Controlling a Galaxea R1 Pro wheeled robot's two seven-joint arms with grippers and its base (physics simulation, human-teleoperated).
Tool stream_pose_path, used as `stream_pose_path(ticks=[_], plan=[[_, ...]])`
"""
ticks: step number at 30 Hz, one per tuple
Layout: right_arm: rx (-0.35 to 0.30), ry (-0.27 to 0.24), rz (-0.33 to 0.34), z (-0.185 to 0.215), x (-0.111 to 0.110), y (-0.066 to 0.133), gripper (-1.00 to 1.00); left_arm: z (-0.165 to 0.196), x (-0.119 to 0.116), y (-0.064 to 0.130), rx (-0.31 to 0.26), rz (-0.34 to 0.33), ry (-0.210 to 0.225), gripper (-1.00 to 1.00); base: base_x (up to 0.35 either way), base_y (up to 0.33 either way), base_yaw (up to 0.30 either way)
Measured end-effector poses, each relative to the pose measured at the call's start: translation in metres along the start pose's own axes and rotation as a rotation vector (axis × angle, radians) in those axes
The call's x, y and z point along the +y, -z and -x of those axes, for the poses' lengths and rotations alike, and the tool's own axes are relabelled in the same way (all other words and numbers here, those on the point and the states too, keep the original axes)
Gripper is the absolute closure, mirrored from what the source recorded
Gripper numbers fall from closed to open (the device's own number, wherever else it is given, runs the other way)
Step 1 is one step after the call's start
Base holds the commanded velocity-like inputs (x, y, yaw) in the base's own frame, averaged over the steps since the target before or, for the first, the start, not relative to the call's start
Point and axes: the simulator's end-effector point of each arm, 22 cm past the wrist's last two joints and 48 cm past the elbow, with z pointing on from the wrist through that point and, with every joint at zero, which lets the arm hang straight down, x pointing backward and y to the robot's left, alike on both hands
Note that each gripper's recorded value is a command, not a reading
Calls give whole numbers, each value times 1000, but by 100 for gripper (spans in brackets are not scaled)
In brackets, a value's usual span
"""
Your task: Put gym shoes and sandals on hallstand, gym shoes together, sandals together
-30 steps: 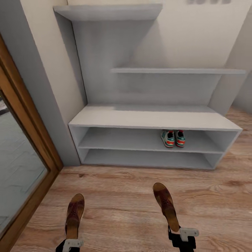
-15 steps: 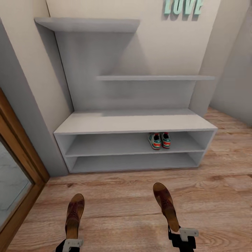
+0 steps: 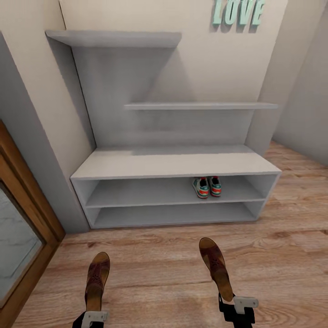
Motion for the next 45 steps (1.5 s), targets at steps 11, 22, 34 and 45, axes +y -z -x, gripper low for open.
stream_pose_path(ticks=[11,22,34,45], plan=[[0,1,2,24,-2,8,100,22,2,12,1,0,0,100,0,0,0],[1,-3,7,28,1,10,100,25,2,15,2,0,0,100,0,0,0],[-3,72,-91,28,-94,3,100,67,4,-14,39,9,13,100,0,0,0],[82,57,-151,10,-127,4,100,176,-3,-61,116,-8,34,100,0,0,0]])
